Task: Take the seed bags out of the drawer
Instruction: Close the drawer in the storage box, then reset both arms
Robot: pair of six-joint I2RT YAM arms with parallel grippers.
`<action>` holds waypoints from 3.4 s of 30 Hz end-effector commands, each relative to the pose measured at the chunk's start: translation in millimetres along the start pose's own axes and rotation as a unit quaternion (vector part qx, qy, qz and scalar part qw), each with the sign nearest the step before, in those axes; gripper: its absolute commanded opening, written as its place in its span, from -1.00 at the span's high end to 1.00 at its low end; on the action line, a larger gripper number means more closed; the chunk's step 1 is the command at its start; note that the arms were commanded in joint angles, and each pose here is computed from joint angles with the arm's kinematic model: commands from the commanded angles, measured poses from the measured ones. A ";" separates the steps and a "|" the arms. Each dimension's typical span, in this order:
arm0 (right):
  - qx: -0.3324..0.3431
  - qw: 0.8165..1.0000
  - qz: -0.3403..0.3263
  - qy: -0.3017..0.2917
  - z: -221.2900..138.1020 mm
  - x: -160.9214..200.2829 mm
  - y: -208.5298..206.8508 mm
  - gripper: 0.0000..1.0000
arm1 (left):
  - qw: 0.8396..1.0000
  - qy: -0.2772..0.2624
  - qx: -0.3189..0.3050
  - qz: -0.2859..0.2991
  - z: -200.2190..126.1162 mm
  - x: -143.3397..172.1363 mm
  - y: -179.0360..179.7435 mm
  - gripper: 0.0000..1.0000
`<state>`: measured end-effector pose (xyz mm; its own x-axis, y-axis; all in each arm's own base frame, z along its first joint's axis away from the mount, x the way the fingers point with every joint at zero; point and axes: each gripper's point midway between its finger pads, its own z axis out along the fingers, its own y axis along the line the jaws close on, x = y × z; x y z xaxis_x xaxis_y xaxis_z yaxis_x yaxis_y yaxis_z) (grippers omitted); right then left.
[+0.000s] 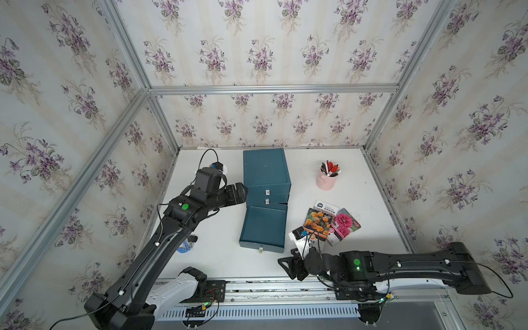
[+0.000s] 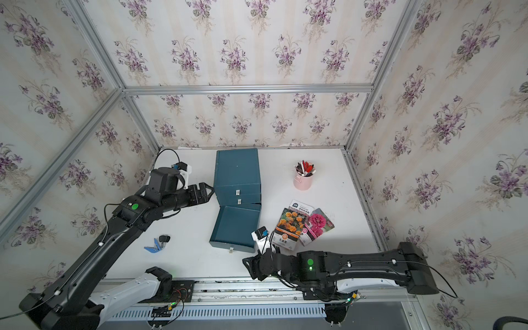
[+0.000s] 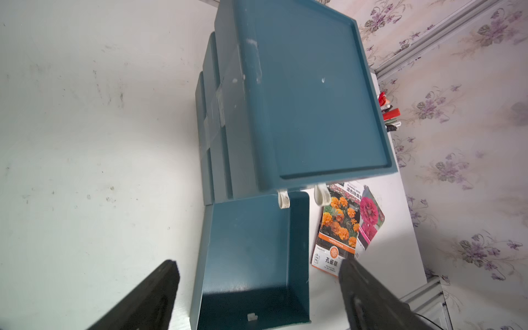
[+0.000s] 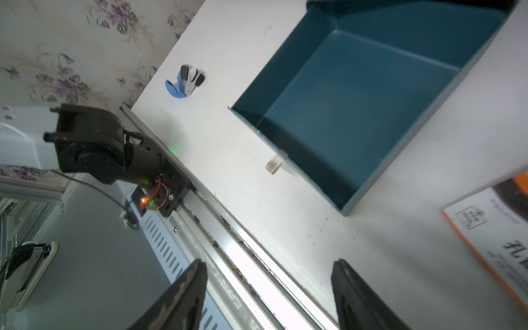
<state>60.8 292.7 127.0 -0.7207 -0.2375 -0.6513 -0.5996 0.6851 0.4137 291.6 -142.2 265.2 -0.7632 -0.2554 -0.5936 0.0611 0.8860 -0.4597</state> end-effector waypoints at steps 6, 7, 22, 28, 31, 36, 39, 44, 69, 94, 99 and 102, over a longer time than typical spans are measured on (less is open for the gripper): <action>-0.025 1.000 -0.013 -0.010 34.8 11.8 31.4 -0.49 | 1.000 0.025 -0.005 0.015 40.0 -33.1 -3.8 -0.82; -0.017 1.000 -0.014 -0.016 37.9 9.9 30.2 -0.49 | 1.000 0.028 -0.004 0.014 44.7 -35.6 -3.6 -0.81; 0.088 0.987 -0.029 -0.133 85.3 -24.1 -10.3 -0.47 | 0.993 0.115 -0.019 0.033 101.4 -13.4 13.2 -0.49; 0.131 0.979 -0.011 -0.153 99.7 -45.5 -44.9 -0.47 | 0.988 0.135 -0.048 0.058 101.6 8.4 33.1 -0.33; 0.133 0.976 0.001 -0.170 103.9 -60.8 -57.7 -0.47 | 0.986 0.143 -0.051 0.064 102.2 17.7 38.8 -0.27; 0.138 0.967 -0.043 -0.209 113.9 -87.8 -58.1 -0.50 | 0.984 0.157 -0.051 0.070 105.8 29.1 43.3 -0.20; 0.136 0.964 -0.045 -0.222 123.7 -103.7 -66.1 -0.52 | 0.983 0.161 -0.051 0.073 106.0 31.7 44.4 -0.15; 0.150 0.955 -0.041 -0.252 131.0 -127.5 -85.9 -0.53 | 0.982 0.165 -0.051 0.077 105.8 36.0 46.0 -0.12; 0.182 0.941 -0.112 -0.263 146.7 -156.1 -103.8 -0.65 | 0.978 0.178 -0.047 0.093 104.4 44.5 48.5 -0.17; 0.530 0.756 0.049 -0.381 -180.5 -168.2 -225.8 -0.99 | 0.889 -0.369 -0.218 0.165 -114.2 -153.7 37.0 -1.00; 0.562 0.710 0.189 -0.380 -187.3 -128.9 -314.1 -1.00 | 0.874 -0.301 -0.380 0.023 -67.2 -110.9 168.6 -1.00; 0.619 0.662 0.232 -0.352 -191.9 -89.8 -364.3 -1.00 | 0.861 -0.277 -0.427 0.005 -34.0 -77.8 221.0 -1.00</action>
<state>269.9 -49.3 172.9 -0.1856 0.1870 -0.9647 0.6476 0.7616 0.0230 343.3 65.2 250.1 -0.3954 -0.1429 -0.9073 -0.5086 0.8566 0.0867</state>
